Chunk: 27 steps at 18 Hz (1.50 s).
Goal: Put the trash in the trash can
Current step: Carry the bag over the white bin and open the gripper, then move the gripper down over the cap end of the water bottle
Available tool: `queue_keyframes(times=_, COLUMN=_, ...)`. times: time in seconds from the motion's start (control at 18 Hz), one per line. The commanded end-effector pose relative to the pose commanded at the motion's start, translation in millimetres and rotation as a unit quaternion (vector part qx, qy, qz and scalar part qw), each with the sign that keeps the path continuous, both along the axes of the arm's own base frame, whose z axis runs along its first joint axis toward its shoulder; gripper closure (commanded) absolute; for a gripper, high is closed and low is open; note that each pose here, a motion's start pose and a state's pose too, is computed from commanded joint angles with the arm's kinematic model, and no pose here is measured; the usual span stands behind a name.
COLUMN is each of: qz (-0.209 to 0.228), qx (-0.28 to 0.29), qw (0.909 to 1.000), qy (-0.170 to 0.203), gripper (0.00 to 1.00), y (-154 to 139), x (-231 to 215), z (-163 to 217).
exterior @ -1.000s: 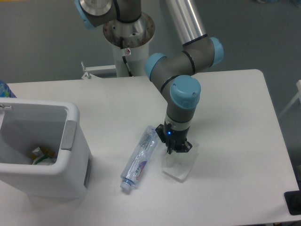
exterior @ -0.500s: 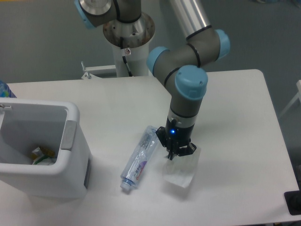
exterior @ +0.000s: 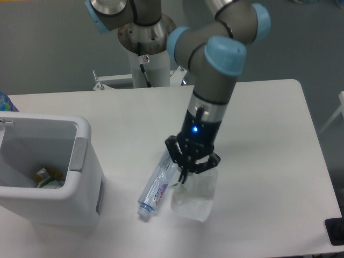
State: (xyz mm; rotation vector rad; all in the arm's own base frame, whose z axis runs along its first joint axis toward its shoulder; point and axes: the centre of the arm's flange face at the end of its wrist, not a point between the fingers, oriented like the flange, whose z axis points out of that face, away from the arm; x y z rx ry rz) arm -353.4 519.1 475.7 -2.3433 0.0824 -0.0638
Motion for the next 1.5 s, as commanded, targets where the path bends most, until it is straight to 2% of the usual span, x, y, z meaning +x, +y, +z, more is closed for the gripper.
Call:
queue_keyframes(times=0.17, qz=-0.028, qx=0.028, qw=0.9992, qy=0.008, gripper=1.00, y=5.5, x=39.1, z=32.8)
queue_keyframes(times=0.39, qz=-0.041, qx=0.051, qw=0.9978, qy=0.005, gripper=1.00, y=8.9, x=103.1, z=77.3)
queue_keyframes(times=0.67, qz=-0.084, qx=0.048, qw=0.9953, qy=-0.011, gripper=1.00, y=29.3, x=166.8, z=76.3)
queue_keyframes(times=0.72, qz=-0.090, qx=0.046, qw=0.9948, qy=-0.016, gripper=0.94, y=32.9, x=179.7, z=75.5)
queue_keyframes(times=0.78, qz=-0.097, qx=0.041, qw=0.9942, qy=-0.024, gripper=0.75, y=36.2, x=191.8, z=70.7)
queue_keyframes(times=0.83, qz=-0.105, qx=0.039, qw=0.9933, qy=-0.026, gripper=0.49, y=38.9, x=202.2, z=68.3)
queue_keyframes(times=0.89, qz=-0.112, qx=0.035, qw=0.9927, qy=-0.028, gripper=0.14, y=40.1, x=208.5, z=62.2)
queue_keyframes(times=0.94, qz=-0.114, qx=0.031, qw=0.9925, qy=-0.033, gripper=0.00, y=40.3, x=211.6, z=56.8)
queue_keyframes(times=1.17, qz=-0.117, qx=0.026, qw=0.9919, qy=-0.042, gripper=0.00, y=40.6, x=218.7, z=49.8)
queue_keyframes(times=1.28, qz=-0.101, qx=0.025, qw=0.9932, qy=-0.054, gripper=0.00, y=44.0, x=213.3, z=52.8)
queue_keyframes(times=1.33, qz=-0.086, qx=0.023, qw=0.9944, qy=-0.057, gripper=0.00, y=43.7, x=203.9, z=53.1)
queue_keyframes(times=1.5, qz=-0.018, qx=0.013, qw=0.9967, qy=-0.078, gripper=0.00, y=34.0, x=125.5, z=32.6)
